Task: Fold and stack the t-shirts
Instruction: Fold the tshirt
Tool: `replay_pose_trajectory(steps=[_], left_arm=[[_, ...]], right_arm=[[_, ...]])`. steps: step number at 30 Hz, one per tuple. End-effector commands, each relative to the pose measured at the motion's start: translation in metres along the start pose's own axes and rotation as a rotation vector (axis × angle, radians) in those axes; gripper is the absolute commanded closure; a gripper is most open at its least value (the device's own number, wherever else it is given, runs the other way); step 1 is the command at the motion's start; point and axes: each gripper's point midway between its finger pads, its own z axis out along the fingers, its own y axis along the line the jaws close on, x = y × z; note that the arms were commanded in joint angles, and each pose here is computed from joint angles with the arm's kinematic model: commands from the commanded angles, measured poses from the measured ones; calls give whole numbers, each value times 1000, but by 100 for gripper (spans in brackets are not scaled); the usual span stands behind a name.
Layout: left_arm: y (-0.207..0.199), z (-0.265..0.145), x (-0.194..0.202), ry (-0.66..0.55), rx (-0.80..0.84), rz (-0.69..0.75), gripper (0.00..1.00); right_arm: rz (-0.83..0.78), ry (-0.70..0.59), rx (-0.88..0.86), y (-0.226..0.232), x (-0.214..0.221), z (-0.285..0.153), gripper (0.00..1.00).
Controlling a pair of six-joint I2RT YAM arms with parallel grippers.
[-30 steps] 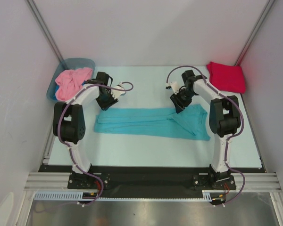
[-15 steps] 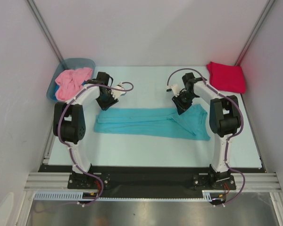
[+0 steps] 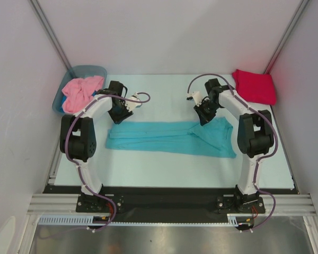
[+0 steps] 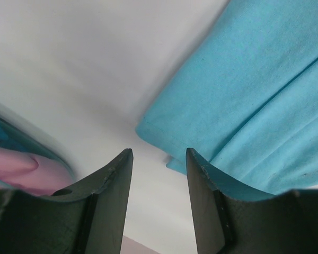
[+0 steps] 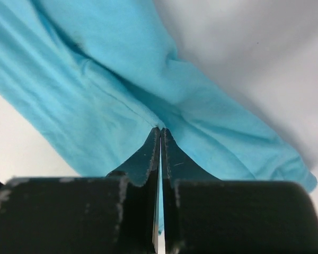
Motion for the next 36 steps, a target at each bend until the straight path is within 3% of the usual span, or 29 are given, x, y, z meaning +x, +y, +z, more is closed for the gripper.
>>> replay_pose_trajectory(steps=[1, 18, 31, 34, 35, 36], left_arm=[[11, -11, -14, -38, -44, 24, 50], [27, -11, -20, -33, -76, 69, 50], [27, -8, -27, -37, -73, 76, 50], [27, -6, -27, -36, -70, 81, 50], [27, -6, -29, -39, -71, 79, 50], [26, -7, -28, -39, -69, 78, 50]], right_arm=[[-78, -50, 22, 18, -16, -38, 100], [-164, 161, -221, 112, 71, -33, 100], [-207, 202, -264, 130, 69, -22, 99], [-223, 214, -262, 130, 67, -23, 90], [-227, 215, -252, 127, 66, -24, 72], [-230, 217, -240, 125, 66, -25, 65]])
